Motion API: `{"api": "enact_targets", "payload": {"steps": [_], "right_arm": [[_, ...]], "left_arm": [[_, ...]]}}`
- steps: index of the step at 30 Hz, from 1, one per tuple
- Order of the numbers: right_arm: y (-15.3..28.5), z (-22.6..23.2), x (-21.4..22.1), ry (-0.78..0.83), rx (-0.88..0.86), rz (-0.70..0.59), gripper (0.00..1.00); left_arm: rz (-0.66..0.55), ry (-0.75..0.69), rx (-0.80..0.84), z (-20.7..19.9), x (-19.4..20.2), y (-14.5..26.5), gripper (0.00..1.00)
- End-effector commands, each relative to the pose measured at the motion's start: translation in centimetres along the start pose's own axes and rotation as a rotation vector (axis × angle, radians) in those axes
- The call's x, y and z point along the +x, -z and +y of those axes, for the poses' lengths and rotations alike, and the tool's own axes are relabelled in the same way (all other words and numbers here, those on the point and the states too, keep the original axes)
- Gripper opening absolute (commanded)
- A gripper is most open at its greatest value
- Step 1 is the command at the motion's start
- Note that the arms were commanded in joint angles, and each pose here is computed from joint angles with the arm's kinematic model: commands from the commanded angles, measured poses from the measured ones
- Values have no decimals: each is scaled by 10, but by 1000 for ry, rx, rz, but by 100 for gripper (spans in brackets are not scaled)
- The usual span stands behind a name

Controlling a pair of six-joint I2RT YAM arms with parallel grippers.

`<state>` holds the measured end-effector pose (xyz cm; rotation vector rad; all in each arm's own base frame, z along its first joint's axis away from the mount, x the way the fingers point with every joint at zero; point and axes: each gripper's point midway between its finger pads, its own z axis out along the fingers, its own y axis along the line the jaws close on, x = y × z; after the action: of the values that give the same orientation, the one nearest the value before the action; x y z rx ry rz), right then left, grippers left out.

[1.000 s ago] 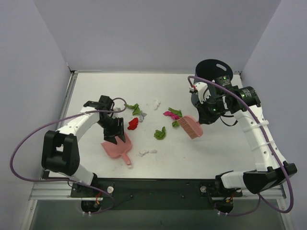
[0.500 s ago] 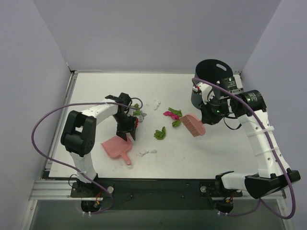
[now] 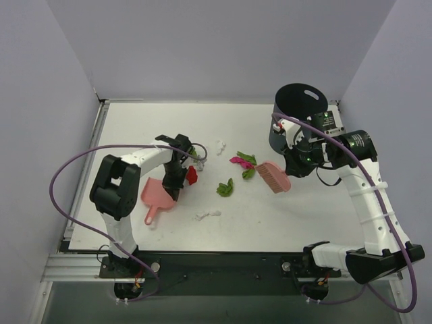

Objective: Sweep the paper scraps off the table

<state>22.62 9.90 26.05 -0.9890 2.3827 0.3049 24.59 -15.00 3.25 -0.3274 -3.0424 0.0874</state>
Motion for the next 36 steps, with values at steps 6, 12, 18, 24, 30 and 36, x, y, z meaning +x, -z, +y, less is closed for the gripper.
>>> {"api": "enact_targets", "payload": {"steps": [6, 12, 18, 24, 30, 36], "right_arm": [[6, -1, 2, 28, 13, -18, 0], [9, -10, 1, 56, 55, -7, 0], [5, -11, 7, 54, 54, 15, 0], [-2, -10, 4, 40, 38, 12, 0], [-2, -13, -1, 51, 43, 7, 0], [-3, -11, 5, 47, 41, 19, 0]], "left_arm": [[49, -276, -147, 44, 11, 24, 0], [54, -542, -149, 62, 39, 23, 0], [-89, -742, -118, 49, 36, 28, 0], [-63, -775, -133, 36, 31, 18, 2], [-40, -752, -103, 29, 33, 18, 30], [-234, -803, -29, 12, 17, 83, 49]]}}
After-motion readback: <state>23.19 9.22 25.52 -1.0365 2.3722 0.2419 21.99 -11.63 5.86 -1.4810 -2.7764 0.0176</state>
